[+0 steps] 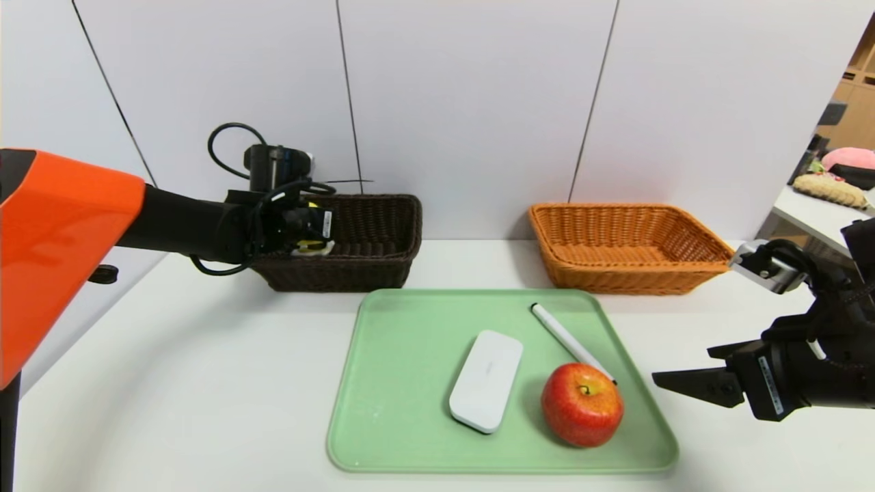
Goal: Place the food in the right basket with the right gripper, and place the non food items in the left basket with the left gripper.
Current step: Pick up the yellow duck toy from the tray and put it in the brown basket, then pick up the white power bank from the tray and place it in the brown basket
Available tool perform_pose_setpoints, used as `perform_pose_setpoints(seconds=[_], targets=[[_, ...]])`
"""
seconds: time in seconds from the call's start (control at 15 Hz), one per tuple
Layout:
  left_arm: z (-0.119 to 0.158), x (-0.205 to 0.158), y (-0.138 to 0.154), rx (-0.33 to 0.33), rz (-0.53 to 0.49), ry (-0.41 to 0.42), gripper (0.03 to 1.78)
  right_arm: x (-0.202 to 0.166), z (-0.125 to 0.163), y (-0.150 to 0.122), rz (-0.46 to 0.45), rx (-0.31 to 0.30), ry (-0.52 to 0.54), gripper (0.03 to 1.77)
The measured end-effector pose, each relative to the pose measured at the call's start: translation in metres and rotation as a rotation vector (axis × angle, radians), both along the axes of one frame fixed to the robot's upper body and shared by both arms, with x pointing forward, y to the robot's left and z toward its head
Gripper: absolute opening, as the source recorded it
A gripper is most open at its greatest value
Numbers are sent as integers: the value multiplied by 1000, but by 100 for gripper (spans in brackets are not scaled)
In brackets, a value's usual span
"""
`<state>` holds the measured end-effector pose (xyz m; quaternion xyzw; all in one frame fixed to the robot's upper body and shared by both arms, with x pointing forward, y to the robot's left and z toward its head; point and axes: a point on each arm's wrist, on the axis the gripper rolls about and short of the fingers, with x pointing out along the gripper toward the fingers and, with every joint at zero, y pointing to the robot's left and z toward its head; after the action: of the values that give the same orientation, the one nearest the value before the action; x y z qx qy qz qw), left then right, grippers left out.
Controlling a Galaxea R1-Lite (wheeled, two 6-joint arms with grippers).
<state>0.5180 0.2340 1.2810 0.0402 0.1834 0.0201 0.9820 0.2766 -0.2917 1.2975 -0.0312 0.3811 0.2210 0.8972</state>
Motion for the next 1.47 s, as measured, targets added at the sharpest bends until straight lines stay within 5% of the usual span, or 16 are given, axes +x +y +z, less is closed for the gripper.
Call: perform_pose_setpoints(seconds=[0.4, 0.8, 1.2, 1.47], targets=[[19, -7, 4, -10, 7, -32, 148, -1, 1, 0, -2, 1, -6, 170], [83, -53, 7, -30, -14, -98, 160, -4, 4, -1, -4, 5, -18, 170], [103, -133, -54, -173, -161, 10, 166, -10, 6, -2, -4, 7, -32, 170], [97, -175, -90, -171, -261, 53, 167, -13, 7, -2, -3, 11, -42, 170]])
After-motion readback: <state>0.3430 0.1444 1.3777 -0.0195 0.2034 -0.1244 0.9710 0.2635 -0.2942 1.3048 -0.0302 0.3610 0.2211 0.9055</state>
